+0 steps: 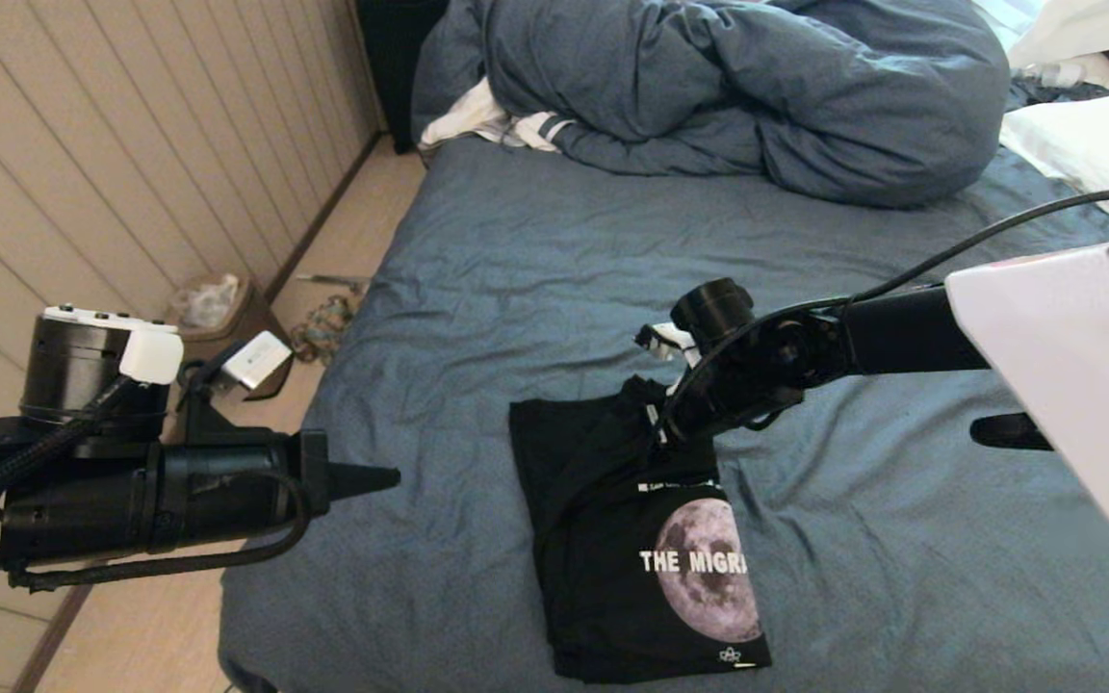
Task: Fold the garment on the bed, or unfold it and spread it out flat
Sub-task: Fold the black T-shirt
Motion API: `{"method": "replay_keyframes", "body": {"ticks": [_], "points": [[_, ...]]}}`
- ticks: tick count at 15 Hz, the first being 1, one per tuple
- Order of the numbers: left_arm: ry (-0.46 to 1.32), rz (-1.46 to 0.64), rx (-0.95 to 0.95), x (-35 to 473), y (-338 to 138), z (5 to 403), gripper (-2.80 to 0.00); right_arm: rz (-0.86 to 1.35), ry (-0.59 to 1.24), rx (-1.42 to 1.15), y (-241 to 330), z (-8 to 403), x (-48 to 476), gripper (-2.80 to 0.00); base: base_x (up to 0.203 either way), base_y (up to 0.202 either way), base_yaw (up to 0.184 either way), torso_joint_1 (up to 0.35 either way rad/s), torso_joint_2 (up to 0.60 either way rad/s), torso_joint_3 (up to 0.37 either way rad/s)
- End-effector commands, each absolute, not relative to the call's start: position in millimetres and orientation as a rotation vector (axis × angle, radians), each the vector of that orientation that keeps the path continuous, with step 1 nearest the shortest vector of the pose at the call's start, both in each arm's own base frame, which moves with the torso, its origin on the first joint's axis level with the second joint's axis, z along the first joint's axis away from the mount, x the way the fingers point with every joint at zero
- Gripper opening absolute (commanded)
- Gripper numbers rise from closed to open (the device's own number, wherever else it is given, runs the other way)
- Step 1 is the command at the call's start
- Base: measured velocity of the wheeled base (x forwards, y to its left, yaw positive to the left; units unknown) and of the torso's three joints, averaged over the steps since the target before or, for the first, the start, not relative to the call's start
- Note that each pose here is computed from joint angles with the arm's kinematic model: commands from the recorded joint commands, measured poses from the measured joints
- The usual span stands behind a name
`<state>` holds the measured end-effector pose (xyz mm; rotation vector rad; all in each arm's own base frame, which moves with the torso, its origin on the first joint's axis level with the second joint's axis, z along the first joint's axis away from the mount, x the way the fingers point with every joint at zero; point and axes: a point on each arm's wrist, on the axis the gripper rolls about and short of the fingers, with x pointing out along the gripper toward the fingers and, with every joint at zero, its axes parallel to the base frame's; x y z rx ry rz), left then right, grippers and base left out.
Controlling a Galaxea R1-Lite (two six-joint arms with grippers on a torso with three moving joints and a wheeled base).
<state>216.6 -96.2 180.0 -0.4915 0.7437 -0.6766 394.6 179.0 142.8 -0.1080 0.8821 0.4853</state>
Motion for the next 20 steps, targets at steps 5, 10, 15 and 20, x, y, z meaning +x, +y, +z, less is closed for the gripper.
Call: {"method": "replay_keyframes", "body": {"ticks": [5, 10, 15, 20], "points": [[0.746, -0.685, -0.496, 217, -97, 180, -2.8, 0.535, 0.842, -0.157, 236, 122, 412, -2.8, 0.0, 0.0, 0.0, 0.0, 0.0, 0.0], [0.755, -0.685, -0.499, 218, -97, 178, -2.8, 0.605, 0.688, -0.178, 294, 116, 401, -2.8, 0.0, 0.0, 0.0, 0.0, 0.0, 0.0], [0.769, -0.682, -0.508, 223, -99, 174, -2.8, 0.661, 0.516, -0.125, 329, 142, 380, -2.8, 0.0, 0.0, 0.0, 0.0, 0.0, 0.0], [0.77, -0.673, -0.507, 230, -101, 173, -2.8, 0.603, 0.415, -0.06, 302, 205, 368, -2.8, 0.0, 0.0, 0.0, 0.0, 0.0, 0.0]]}}
